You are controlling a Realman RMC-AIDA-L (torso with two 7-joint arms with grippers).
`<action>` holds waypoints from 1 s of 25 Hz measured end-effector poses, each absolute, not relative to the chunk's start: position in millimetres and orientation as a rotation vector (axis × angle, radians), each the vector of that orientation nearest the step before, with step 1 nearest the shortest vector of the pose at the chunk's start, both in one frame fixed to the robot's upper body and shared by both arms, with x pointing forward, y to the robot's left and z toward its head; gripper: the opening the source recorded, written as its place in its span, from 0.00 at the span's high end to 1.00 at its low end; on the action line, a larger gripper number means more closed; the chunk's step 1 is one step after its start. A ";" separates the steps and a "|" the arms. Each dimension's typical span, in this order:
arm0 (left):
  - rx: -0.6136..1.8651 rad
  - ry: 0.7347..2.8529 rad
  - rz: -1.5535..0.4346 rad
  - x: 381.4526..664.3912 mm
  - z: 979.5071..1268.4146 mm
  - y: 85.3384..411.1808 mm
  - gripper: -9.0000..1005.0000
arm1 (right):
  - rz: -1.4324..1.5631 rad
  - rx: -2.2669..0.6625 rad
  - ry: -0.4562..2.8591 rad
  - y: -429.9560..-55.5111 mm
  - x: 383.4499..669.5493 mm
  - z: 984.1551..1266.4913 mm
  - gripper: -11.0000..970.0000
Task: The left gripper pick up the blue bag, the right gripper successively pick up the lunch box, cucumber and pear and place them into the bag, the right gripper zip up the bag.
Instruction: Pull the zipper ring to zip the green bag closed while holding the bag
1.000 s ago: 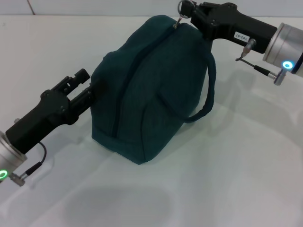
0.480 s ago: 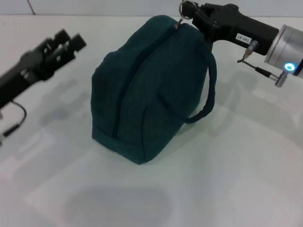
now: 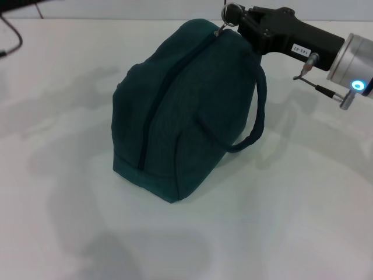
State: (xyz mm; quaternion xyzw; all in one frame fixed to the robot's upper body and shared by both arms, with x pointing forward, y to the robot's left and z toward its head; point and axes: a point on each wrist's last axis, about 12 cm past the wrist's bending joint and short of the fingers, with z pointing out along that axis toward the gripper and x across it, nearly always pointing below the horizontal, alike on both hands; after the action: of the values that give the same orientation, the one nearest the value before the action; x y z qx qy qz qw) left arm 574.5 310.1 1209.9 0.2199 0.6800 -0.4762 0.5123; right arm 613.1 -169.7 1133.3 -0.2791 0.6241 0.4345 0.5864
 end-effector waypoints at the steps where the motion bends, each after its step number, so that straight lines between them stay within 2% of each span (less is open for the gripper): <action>1: 0.564 1.654 -1.126 576.7 1219.6 306.0 0.12 | 1.012 -0.652 1.453 -169.6 613.2 1133.6 0.83; 5: 0.692 1.800 -1.010 581.8 1258.9 282.6 0.12 | 1.008 -0.647 1.451 -170.7 613.9 1134.1 0.83; 7: 0.798 1.904 -0.904 577.0 1273.8 258.6 0.12 | 1.006 -0.640 1.451 -171.9 614.4 1134.2 0.83; 11: 0.860 1.987 -0.811 565.1 1272.1 237.3 0.13 | 1.002 -0.633 1.448 -173.6 615.3 1135.0 0.83; 18: 0.901 2.062 -0.657 536.8 1244.3 206.2 0.13 | 0.981 -0.643 1.436 -173.8 615.5 1135.0 0.83; 25: 0.886 2.062 -0.652 535.9 1232.4 199.6 0.14 | 0.986 -0.641 1.430 -174.1 615.0 1135.4 0.83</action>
State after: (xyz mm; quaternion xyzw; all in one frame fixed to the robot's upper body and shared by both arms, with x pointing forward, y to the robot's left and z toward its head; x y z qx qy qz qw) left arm 535.9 199.6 1232.4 0.3487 0.8120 -0.2567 0.3915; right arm 615.0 -174.1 1135.4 -0.2767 0.6173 0.4254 0.6012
